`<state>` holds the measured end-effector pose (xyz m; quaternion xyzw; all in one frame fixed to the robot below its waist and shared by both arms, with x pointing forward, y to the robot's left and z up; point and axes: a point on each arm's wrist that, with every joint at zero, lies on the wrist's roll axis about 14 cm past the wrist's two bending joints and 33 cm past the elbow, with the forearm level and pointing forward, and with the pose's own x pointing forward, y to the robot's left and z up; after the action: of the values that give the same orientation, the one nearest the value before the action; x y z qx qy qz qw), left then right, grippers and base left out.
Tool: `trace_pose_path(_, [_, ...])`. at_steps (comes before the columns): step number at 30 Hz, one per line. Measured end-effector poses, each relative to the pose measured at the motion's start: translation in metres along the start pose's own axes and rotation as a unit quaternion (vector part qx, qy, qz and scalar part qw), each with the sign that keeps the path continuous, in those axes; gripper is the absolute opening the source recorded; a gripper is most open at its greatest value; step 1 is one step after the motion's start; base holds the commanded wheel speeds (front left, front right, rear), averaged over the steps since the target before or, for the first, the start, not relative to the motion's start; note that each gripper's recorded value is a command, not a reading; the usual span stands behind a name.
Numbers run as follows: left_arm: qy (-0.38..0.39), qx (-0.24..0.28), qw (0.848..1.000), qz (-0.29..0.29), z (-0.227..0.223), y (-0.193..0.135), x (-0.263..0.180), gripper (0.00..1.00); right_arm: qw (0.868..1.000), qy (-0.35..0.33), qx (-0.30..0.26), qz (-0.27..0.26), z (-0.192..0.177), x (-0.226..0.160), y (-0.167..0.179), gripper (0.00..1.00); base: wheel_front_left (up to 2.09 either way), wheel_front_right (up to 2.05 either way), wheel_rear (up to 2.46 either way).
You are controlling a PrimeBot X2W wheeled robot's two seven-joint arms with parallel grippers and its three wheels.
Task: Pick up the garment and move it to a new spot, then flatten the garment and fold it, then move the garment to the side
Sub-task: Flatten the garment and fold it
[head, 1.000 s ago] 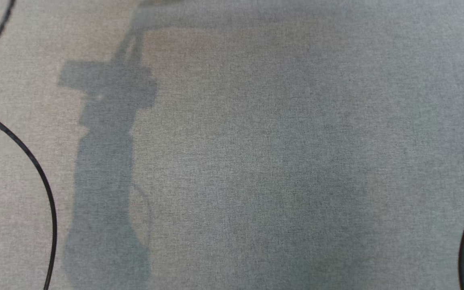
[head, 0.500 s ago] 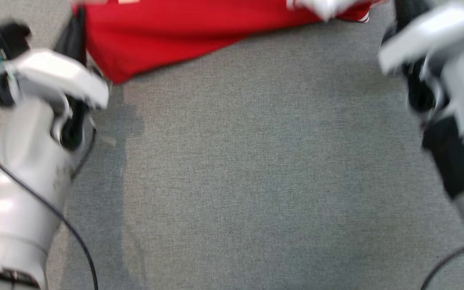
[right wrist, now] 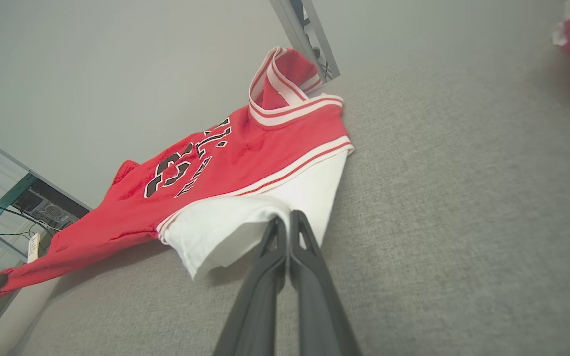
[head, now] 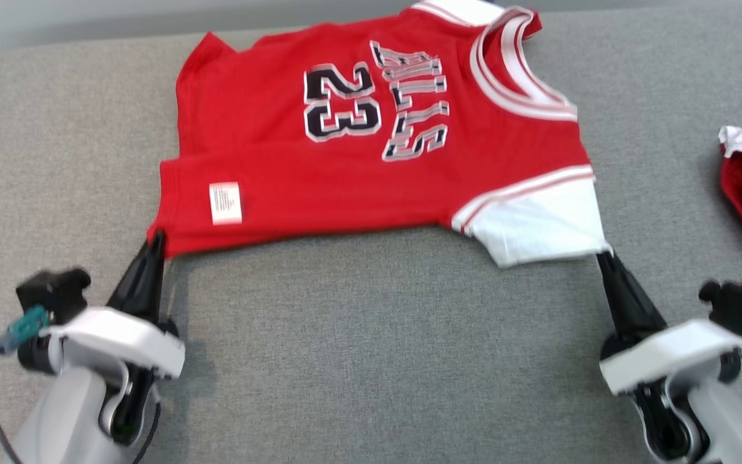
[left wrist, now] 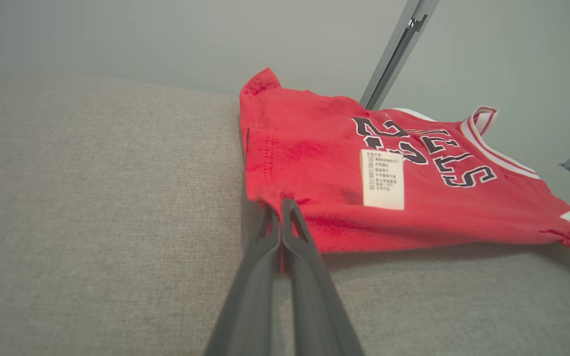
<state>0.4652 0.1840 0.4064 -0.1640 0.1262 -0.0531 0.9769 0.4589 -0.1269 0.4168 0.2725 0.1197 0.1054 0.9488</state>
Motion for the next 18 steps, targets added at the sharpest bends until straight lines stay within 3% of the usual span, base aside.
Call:
trace_pose_path(7, [0.016,0.024,0.999,0.013,-0.008,0.009,-0.054,0.00,1.000,-0.003,0.003,-0.005,0.001,-0.065,0.004,0.00,0.00,0.00,0.00])
trace_pose_path(18, [0.048,0.057,0.997,0.028,0.009,-0.001,-0.122,0.00,0.995,0.102,0.003,-0.024,-0.014,-0.156,0.032,0.00,0.00,0.00,0.00])
